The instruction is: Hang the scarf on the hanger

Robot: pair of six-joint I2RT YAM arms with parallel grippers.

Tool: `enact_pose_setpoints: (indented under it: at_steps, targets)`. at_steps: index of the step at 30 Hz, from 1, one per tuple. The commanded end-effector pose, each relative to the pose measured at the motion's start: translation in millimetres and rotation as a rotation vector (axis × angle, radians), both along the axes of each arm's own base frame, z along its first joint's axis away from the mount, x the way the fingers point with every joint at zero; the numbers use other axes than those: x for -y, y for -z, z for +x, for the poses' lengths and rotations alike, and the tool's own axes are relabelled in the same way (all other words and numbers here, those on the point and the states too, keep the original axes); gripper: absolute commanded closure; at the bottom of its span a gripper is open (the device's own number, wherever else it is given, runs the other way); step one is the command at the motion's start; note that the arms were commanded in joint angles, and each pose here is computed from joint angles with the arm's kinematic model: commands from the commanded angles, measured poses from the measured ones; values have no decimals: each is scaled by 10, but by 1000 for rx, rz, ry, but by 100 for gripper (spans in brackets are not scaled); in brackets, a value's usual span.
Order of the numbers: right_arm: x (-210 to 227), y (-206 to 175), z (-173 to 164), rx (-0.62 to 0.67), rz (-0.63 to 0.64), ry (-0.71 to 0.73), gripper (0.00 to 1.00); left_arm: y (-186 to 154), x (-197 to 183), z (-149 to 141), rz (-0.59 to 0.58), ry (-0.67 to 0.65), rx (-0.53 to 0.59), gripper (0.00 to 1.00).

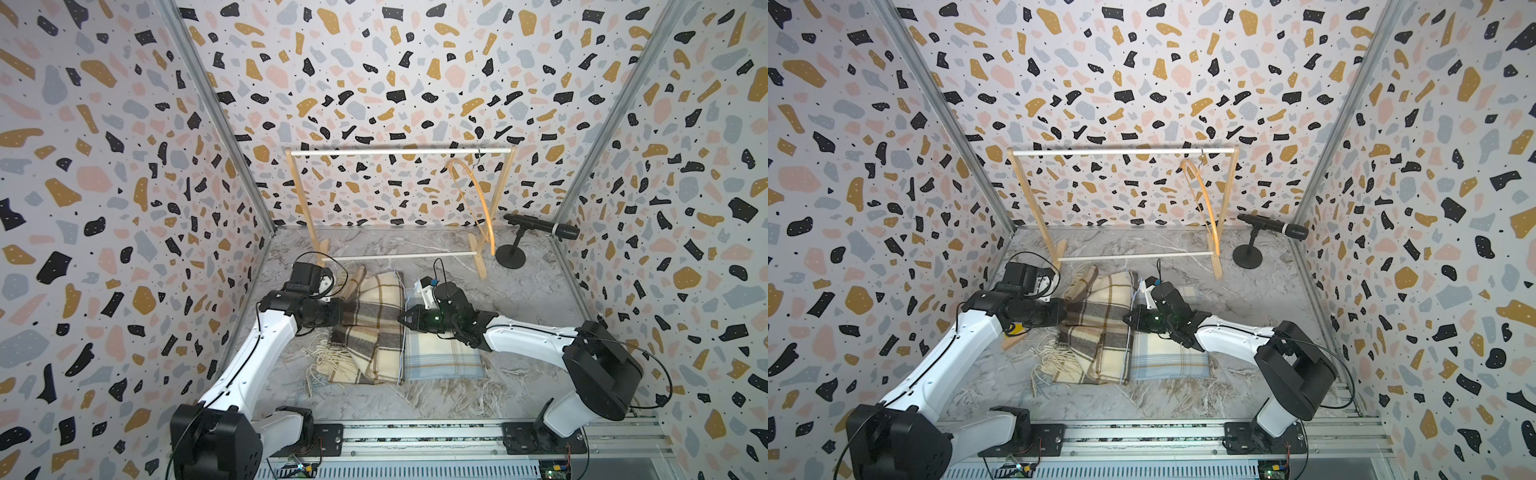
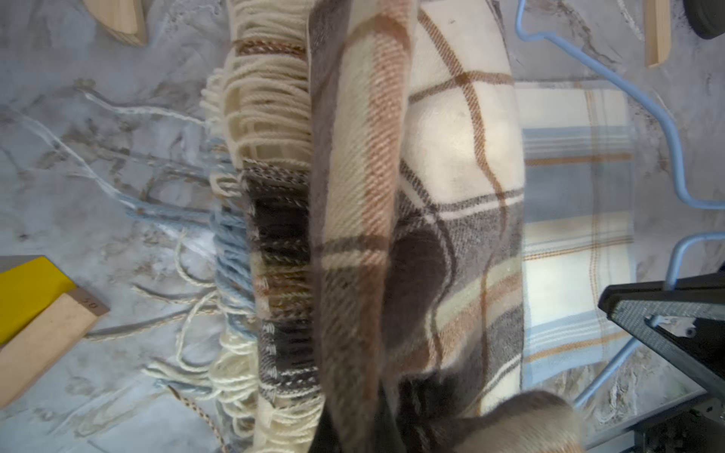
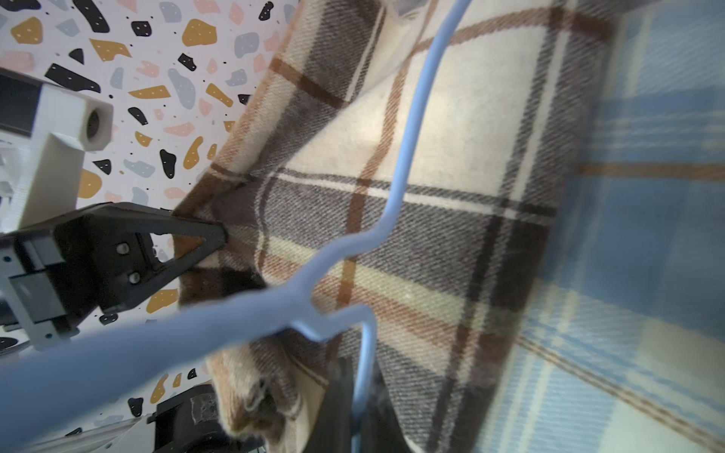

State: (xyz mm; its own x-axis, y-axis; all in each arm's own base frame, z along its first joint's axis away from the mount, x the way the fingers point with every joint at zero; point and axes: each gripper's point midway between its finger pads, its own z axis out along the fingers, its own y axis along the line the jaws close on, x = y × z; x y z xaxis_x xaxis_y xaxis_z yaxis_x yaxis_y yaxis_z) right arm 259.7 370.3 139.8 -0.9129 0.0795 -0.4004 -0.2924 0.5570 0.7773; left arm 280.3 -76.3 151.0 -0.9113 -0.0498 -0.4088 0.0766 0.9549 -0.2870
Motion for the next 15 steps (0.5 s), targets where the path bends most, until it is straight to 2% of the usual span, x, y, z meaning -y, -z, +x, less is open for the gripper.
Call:
enact_pose_setpoints:
  at_steps: [1,5,10,15]
  targets:
    - [114,94,4,25,-68,24,100,-125,-106,173,36,3,59,100]
    - [168,51,1,45,-94,27,100,-130,-126,225,14,-4,54,100]
    - [142,-224,14,84,-55,22,100,-209,-20,218,-52,14,72,100]
    - [291,-281,56,115,-118,74,100,-310,-114,201,-9,-9,111,100]
